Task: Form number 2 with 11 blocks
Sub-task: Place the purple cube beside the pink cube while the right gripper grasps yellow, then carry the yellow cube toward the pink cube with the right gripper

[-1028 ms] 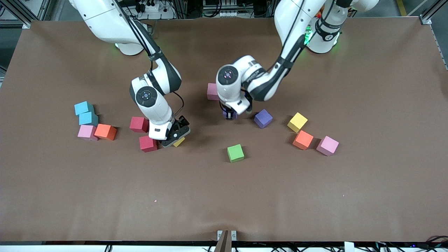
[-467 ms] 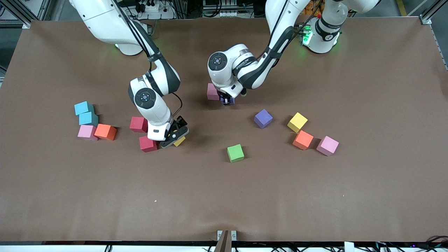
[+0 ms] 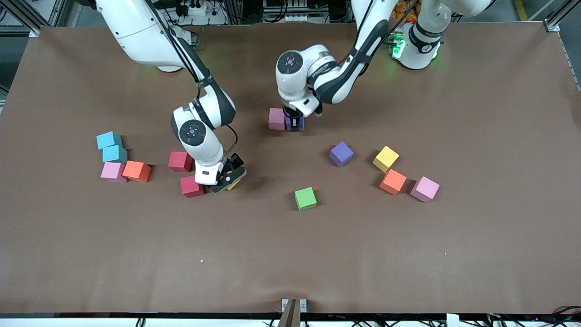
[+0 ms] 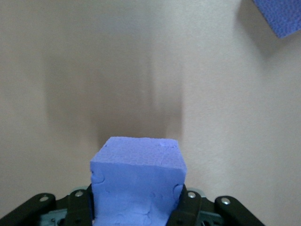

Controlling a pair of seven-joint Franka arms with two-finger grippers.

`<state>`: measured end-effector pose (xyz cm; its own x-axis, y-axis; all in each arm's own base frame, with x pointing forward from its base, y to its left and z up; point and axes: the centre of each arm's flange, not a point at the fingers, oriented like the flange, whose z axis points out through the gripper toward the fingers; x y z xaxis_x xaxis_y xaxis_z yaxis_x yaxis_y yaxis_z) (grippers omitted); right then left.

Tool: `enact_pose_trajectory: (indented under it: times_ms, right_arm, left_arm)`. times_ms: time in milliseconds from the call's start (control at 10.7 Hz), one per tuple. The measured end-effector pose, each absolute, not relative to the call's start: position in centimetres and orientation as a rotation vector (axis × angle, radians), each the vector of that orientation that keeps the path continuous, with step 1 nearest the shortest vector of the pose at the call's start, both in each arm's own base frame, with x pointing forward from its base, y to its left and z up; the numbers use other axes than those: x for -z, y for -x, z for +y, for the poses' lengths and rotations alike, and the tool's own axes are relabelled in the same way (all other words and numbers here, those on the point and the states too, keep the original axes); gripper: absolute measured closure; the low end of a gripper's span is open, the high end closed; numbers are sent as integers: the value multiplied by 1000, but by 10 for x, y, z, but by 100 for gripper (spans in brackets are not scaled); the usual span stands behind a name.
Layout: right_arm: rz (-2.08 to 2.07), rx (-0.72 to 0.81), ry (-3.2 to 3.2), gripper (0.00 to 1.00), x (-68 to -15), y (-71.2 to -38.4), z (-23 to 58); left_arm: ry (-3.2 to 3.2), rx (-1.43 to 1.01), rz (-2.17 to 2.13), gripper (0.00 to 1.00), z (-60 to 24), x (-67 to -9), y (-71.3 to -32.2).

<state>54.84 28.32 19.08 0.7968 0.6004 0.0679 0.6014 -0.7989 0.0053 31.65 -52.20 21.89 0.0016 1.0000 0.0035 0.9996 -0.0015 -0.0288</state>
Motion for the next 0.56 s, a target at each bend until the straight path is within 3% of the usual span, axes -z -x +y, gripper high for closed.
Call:
enact_pose_trajectory:
  times_ms: [93,280,561]
  right_arm:
    - [-991,105,2962,10,-191,-549,283]
    - [-1007,109,2957,41,-195,-550,284]
    - [-1128,34,2925,41,-220,-552,277]
  left_arm:
    - [2219,-27,-2193,44,-518,-219,-308]
    - [2222,-27,-2188,44,-513,-214,-304]
    - [2251,-21,-2191,44,-512,-213,-306]
